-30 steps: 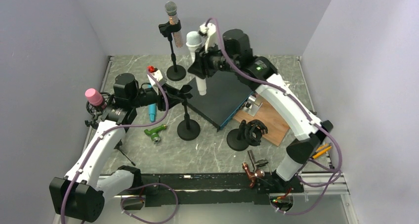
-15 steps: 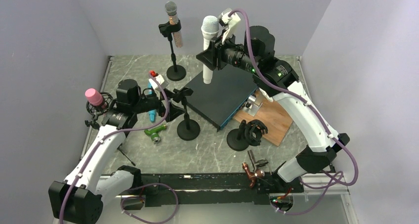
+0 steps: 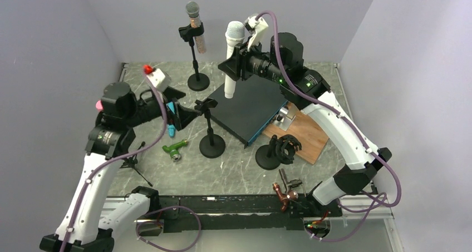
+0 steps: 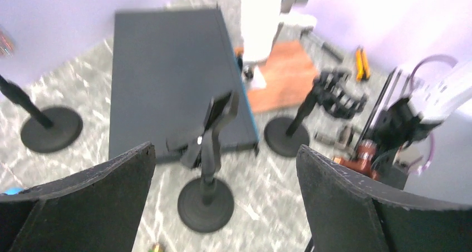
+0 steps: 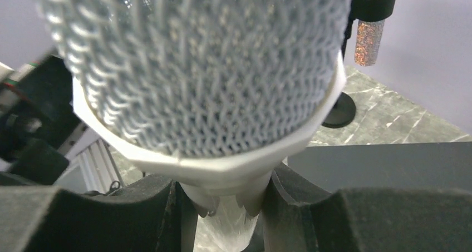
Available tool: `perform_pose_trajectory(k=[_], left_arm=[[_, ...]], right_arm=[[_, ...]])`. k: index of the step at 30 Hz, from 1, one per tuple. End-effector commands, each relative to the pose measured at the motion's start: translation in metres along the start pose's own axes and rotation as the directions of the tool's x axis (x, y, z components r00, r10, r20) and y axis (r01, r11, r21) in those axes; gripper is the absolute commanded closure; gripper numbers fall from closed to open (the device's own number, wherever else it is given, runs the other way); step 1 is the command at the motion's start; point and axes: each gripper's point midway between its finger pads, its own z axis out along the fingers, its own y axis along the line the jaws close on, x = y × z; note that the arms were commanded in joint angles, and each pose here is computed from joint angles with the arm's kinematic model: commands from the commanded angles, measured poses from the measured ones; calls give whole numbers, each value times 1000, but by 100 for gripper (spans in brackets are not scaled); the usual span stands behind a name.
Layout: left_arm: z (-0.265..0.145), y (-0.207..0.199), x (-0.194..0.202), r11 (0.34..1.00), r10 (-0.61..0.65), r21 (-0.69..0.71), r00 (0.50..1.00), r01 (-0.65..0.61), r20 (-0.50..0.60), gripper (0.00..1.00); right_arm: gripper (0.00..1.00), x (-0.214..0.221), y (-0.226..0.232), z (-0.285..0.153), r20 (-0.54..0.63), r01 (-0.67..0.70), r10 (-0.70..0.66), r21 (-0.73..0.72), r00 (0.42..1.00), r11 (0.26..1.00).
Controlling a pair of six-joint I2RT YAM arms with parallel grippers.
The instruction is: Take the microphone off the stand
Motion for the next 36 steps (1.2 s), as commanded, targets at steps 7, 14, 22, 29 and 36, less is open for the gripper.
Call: perform_pose_trajectory(k=[7, 14, 22, 29, 36], left_arm=[[16, -34, -115, 985, -145, 122, 958, 118, 247, 1], [43, -40, -130, 997, -60, 70, 949, 40, 311, 1], [58, -28, -127, 999, -41, 9, 956, 40, 292, 12], [66, -32, -122, 998, -48, 41, 967, 39, 250, 59], [54, -19, -129, 997, -37, -57, 956, 56, 290, 100]], right_arm=[[100, -56, 51, 2, 144, -165, 206, -252, 968, 953], [100, -57, 65, -5, 148, -187, 248, -336, 957, 923], [100, -53, 74, -10, 129, -191, 258, -387, 958, 902], [100, -51, 78, -18, 126, -170, 237, -400, 963, 901], [43, -52, 65, -31, 152, -131, 183, -301, 971, 945]])
